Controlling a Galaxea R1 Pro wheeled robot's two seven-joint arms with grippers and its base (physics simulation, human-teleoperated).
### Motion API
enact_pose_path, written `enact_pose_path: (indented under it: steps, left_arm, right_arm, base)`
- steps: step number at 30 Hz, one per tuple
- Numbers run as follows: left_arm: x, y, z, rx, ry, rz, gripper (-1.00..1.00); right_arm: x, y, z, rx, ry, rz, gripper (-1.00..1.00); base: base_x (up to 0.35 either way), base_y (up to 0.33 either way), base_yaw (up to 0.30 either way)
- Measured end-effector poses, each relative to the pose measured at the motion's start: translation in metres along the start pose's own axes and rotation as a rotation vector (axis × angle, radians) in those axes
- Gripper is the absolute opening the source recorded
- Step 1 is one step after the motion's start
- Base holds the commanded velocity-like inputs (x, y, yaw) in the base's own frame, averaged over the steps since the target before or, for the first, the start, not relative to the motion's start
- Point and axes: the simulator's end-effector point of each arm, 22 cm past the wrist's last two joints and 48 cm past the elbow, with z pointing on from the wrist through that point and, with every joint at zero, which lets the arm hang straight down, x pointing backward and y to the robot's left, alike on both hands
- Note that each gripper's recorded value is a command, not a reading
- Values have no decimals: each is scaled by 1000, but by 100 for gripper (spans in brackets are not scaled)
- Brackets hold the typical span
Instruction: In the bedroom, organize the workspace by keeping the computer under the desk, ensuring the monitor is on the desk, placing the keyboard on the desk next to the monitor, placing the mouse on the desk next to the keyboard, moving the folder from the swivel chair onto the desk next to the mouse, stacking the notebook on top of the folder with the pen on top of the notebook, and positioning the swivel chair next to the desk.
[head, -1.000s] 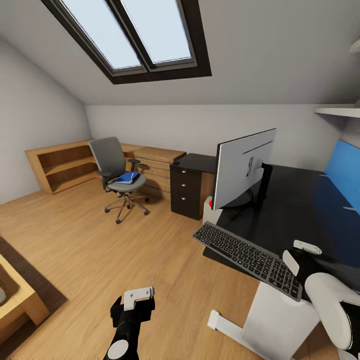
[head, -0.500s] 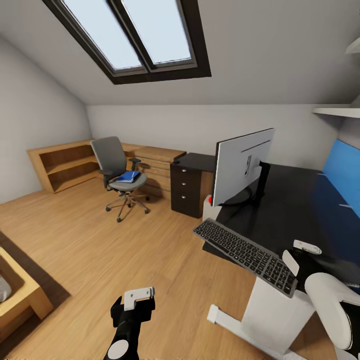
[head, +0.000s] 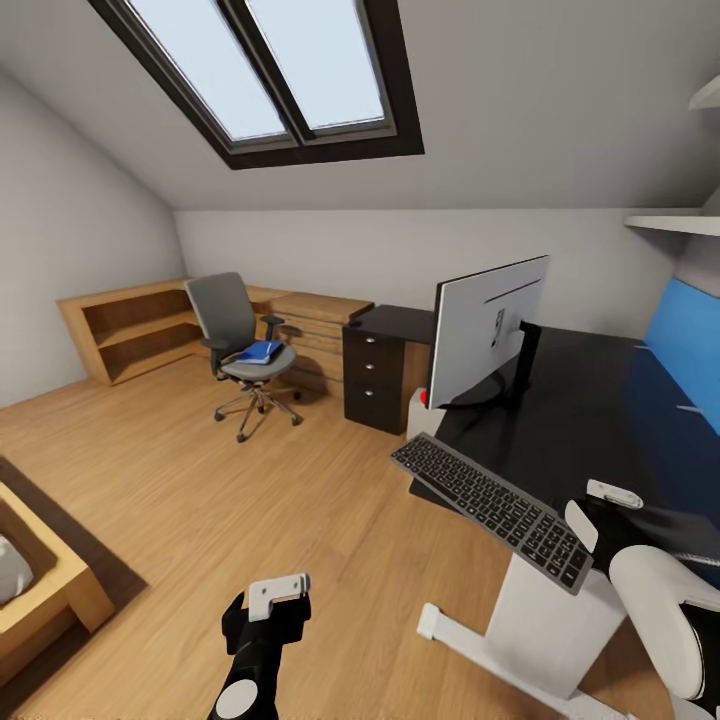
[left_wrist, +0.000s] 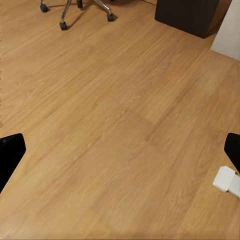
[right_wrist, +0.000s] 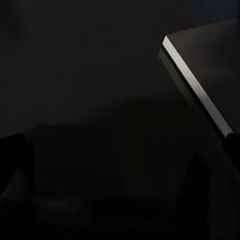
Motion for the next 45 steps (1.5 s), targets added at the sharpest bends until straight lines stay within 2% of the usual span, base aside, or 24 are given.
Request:
enact_pose_path:
  steps: [26,31,33,34,37,45]
  left_arm:
    - [3,-1,0,0,6,2,100]
    - [-5,-1,-4,1,6,3,100]
    - [-8,-1,-5,1,8,3,100]
    - [-8,-2,-6,2,11,4,100]
    - [-8,-2,-7,0,20,10,100]
    - [-18,-2,-13,-1,26,13,100]
  right_arm:
    - [0,1,0,-3,-3,3,100]
    - [3,2,-4,-5,19,0,100]
    - [-6,3,-7,-11,7,7,100]
    - [-25,5,-11,-18,-29,20,100]
    - [-49,6,-19,-25,-69,37,100]
    - [-68,8,-30,-31,-86,45,100]
  base:
    - [-51,38,0]
    - [0,0,0]
    - [0,0,0]
    - [0,0,0]
    - [0,0,0]
    - [0,0,0]
